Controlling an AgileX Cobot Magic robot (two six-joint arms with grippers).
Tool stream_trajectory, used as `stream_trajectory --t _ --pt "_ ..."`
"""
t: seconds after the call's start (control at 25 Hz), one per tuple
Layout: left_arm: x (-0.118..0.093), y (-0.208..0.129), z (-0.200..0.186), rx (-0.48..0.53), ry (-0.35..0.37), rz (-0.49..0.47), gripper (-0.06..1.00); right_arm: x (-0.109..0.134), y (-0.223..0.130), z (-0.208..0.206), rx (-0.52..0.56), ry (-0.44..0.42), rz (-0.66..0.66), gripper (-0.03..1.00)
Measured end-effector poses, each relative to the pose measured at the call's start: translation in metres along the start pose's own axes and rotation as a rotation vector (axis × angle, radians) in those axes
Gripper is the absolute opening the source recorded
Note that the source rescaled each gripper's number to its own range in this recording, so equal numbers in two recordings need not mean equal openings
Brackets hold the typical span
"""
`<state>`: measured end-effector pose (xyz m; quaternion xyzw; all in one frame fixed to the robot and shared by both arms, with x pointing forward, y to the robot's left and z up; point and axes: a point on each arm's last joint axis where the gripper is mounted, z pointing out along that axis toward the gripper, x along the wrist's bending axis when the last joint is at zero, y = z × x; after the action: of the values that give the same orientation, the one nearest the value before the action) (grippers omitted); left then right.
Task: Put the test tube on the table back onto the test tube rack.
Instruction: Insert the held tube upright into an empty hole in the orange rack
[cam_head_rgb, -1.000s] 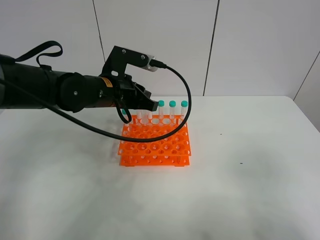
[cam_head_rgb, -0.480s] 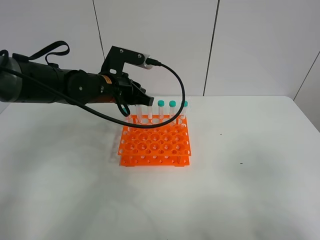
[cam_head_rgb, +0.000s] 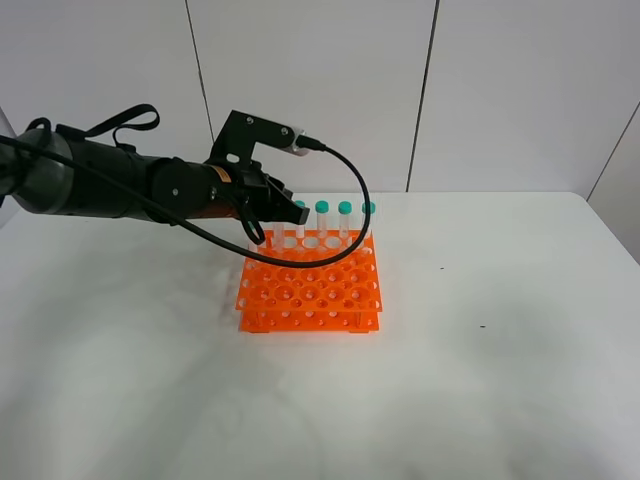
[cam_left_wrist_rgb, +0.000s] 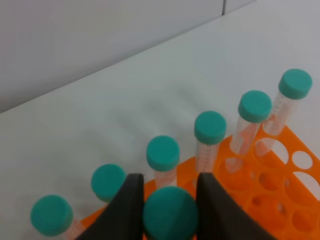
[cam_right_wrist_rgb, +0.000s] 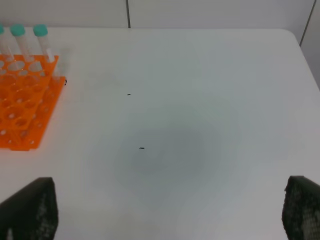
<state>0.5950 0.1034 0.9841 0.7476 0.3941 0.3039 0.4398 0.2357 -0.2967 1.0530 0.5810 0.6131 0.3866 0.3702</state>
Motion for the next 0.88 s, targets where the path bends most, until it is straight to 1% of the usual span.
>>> stream_trajectory --t 0.52,0.88 --pt "0.0031 0.0004 -0.0002 -0.023 0.009 0.023 0.00 0.0000 0.0000 0.0000 0.000 0.000 0.000 1.00" --pt "0.0054 -0.0048 0.0010 -0.026 0.017 -0.001 0.00 0.0000 0.0000 0.0000 0.000 0.000 0.000 1.00"
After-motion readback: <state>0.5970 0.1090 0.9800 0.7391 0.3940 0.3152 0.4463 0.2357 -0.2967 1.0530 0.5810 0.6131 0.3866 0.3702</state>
